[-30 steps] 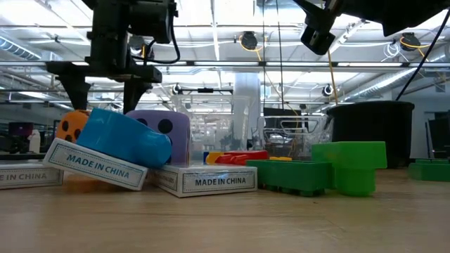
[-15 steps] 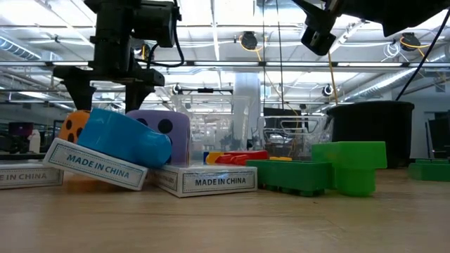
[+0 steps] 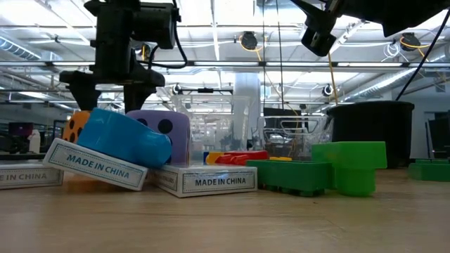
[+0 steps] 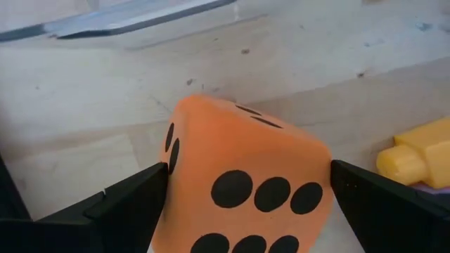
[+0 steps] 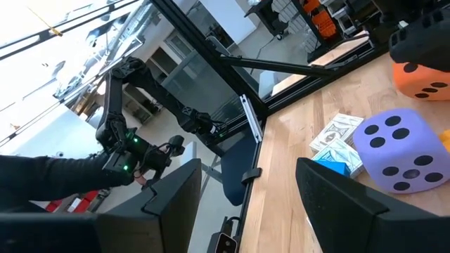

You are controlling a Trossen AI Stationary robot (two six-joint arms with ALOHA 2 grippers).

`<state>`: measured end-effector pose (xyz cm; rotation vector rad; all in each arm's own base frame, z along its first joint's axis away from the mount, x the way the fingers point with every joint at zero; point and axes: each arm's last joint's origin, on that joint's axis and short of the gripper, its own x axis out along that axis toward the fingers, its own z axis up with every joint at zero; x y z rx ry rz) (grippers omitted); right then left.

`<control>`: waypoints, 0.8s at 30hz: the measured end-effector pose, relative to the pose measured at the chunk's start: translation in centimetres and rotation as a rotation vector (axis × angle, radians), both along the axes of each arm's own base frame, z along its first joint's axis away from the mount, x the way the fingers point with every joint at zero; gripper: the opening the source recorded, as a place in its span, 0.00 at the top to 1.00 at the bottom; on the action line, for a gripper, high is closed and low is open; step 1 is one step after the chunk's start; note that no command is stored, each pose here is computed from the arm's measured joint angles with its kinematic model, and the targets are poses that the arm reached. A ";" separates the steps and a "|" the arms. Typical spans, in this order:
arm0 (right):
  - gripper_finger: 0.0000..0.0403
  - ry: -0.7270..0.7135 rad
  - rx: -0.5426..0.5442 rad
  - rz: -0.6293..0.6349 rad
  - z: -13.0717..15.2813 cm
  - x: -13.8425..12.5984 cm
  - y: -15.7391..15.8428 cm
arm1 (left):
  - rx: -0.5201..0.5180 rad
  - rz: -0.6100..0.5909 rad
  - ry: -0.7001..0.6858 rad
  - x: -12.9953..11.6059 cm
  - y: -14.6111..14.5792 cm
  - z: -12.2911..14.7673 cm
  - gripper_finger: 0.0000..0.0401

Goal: Pick & Place Toys
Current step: Put the orange dice into the transparent container

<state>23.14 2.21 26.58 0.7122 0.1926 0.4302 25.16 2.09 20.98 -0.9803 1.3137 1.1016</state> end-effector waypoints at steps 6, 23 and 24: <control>0.44 -0.001 -0.002 -0.002 0.0 0.0 0.0 | -0.027 -0.035 0.039 -0.6 0.9 0.7 0.02; 0.44 0.012 -0.008 -0.055 -0.1 0.1 -0.1 | -0.022 -0.056 0.090 -2.0 1.9 1.9 0.02; 0.44 0.012 -0.008 -0.055 -0.1 0.1 -0.1 | -0.015 -0.057 0.089 -1.9 1.9 1.9 0.02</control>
